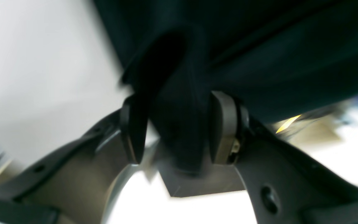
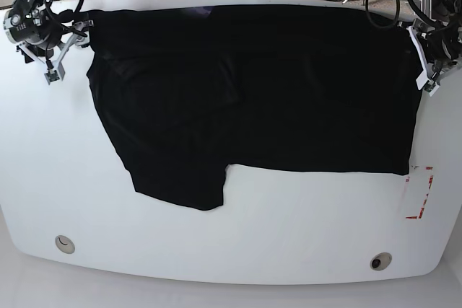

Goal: Layout the t-shirt on the table in an organized manner, then fold the t-shirt properly
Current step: 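Hold the shirt's edge with both grippers and smooth it taut, then release the edge and move both grippers to the shirt's sides, then grasp the shirt's sides and pull them back toward the collar edge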

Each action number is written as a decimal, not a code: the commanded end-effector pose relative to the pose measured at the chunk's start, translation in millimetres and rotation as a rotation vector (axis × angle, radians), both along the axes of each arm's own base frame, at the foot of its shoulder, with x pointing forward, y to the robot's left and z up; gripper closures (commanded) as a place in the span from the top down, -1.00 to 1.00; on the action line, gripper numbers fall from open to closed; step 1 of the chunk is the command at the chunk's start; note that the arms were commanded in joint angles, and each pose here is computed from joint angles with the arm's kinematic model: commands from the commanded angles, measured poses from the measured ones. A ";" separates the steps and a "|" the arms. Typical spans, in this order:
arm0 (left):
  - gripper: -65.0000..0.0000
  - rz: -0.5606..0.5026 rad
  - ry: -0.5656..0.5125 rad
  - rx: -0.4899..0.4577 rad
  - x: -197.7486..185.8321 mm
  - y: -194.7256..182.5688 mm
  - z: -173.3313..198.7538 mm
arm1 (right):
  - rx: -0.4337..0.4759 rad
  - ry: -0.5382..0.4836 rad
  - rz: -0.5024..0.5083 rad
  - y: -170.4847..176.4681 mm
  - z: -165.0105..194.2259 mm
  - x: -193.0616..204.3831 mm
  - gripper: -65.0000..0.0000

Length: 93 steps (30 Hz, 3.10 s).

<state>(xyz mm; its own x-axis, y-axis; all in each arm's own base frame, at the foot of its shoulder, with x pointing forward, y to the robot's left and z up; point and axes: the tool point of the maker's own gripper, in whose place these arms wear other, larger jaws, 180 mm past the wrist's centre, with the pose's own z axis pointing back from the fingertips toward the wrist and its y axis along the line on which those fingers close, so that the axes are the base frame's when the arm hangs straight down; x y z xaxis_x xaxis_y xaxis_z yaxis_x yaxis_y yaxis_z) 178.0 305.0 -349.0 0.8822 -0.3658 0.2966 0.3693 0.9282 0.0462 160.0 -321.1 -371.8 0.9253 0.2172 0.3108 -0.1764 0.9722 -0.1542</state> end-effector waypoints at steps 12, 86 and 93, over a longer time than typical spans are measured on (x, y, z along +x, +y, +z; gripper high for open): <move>-0.11 0.065 -0.152 -0.173 21.2 18.6 48.6 | 0.007 -0.039 -0.008 6.2 4.0 8.1 0.62; -0.12 0.285 -0.242 -0.312 217.6 -52.4 -60.2 | 0.469 -0.337 -0.187 3.4 -55.5 182.3 -0.66; -0.12 0.201 -0.257 -0.302 228.8 -74.1 -57.4 | 0.447 -0.369 -0.151 -6.7 -37.9 208.7 -0.66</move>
<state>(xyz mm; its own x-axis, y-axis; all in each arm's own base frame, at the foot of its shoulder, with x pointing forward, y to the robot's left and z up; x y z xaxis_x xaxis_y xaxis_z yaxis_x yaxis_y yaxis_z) 402.7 229.1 -412.6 0.8140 -0.0393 0.5796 0.1803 0.9656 -0.1876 356.6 -313.6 -424.2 0.7633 -0.1616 0.6255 -0.0387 0.9551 0.2939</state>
